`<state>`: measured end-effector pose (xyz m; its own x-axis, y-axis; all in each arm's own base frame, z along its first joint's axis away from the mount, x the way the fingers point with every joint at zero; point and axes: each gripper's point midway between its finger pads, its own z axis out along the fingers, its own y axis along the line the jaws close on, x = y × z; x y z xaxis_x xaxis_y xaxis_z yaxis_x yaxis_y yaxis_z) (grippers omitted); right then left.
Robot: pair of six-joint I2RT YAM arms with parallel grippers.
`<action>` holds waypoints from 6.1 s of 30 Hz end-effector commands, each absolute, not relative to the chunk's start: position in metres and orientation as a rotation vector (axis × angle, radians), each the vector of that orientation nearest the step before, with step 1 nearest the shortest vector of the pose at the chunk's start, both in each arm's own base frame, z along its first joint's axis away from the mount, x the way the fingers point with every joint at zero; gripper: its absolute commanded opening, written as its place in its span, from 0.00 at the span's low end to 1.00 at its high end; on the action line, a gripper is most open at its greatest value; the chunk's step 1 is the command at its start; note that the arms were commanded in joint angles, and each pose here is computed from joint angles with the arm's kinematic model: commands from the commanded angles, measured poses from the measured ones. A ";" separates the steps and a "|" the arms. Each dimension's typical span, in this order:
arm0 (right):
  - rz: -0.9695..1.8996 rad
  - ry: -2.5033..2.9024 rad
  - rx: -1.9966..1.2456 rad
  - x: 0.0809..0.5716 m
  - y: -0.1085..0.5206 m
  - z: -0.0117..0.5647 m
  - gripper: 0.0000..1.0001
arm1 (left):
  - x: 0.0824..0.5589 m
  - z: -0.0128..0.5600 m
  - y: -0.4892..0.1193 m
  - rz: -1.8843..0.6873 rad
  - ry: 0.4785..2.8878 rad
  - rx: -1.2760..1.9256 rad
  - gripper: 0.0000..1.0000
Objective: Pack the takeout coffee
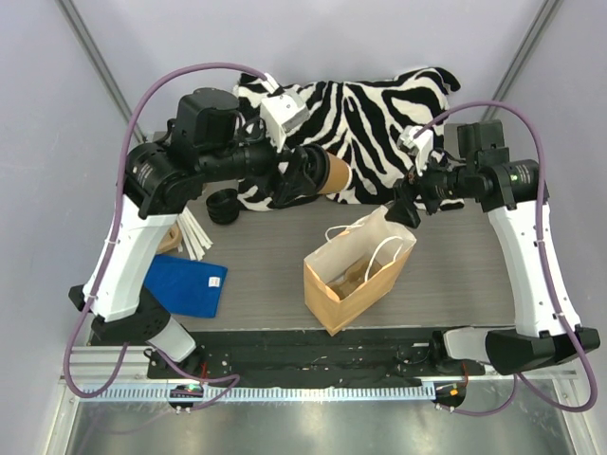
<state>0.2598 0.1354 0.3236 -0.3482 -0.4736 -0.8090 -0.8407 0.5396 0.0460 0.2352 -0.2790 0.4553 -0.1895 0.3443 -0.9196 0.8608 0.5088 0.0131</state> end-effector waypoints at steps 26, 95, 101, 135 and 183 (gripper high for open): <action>0.597 2.229 -0.738 0.200 0.115 0.297 0.53 | 0.156 0.447 -0.349 -0.616 1.615 1.240 0.17; 0.609 1.783 -1.010 0.222 0.143 0.342 0.77 | 0.137 0.353 -0.321 -0.462 1.591 1.496 0.10; 0.599 1.551 -1.208 0.214 0.155 0.338 0.79 | 0.134 0.343 -0.313 -0.441 1.587 1.547 0.10; 0.524 1.033 -1.622 0.205 0.224 0.304 0.58 | 0.135 0.327 -0.314 -0.410 1.635 1.585 0.09; 0.647 1.290 -1.513 0.252 0.244 0.328 0.80 | 0.130 0.289 -0.293 -0.312 1.509 1.807 0.06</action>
<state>0.2593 0.2360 0.2885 0.1291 -0.4729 -0.8716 -0.9656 0.1402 -0.2190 0.1300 -0.2895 0.2855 0.2496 0.7566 -0.6044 0.9296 -0.0124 0.3684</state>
